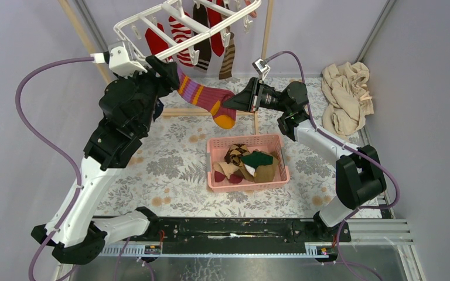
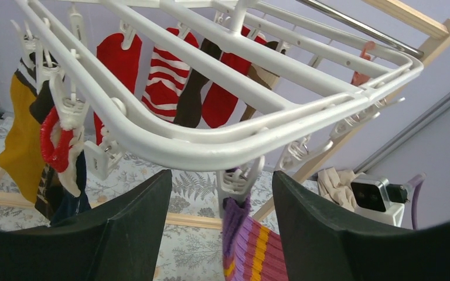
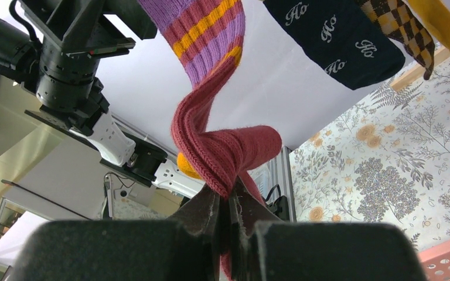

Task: Remove the socks clipped to the hanger
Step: Remove the sock from the hanger.

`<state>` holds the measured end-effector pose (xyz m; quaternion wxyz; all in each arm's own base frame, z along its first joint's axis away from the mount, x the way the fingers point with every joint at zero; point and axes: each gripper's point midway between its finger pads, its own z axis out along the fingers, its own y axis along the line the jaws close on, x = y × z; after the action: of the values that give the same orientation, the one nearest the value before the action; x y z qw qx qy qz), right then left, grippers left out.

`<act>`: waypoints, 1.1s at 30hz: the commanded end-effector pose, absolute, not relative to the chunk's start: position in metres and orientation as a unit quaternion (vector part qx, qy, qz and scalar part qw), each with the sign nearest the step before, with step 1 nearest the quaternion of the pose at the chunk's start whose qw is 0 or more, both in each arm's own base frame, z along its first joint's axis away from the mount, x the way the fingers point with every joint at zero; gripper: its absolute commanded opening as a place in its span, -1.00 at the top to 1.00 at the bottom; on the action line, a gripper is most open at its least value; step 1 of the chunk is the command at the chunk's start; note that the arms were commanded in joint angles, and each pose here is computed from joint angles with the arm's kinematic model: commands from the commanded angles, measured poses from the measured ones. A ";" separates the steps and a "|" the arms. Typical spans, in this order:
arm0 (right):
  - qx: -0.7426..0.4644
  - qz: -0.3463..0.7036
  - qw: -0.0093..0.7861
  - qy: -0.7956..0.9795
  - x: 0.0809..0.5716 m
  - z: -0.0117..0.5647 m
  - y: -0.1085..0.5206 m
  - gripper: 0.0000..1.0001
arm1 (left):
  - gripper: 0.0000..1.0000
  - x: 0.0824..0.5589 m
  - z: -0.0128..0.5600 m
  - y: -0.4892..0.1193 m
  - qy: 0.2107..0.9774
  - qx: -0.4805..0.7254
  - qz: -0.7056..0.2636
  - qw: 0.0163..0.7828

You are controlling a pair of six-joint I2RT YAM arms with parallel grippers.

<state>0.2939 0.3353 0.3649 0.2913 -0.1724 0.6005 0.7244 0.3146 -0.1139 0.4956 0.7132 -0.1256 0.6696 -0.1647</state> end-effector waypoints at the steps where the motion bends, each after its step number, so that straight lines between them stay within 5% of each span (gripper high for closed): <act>1: -0.202 0.729 0.313 0.574 0.283 0.384 0.330 1.00 | -0.36 0.319 0.502 -0.108 0.655 -0.135 -0.173 0.723; 22: -0.208 0.729 0.307 0.576 0.280 0.383 0.329 1.00 | 0.20 0.324 0.508 -0.103 0.655 -0.136 -0.176 0.723; 33: -0.210 0.703 0.299 0.611 0.263 0.352 0.320 1.00 | 0.34 0.326 0.508 -0.101 0.656 -0.138 -0.174 0.722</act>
<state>0.2836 0.3318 0.3389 0.2664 -0.1688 0.6225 0.7163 0.3280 -0.1042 0.4890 0.7075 -0.1321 0.6749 -0.1631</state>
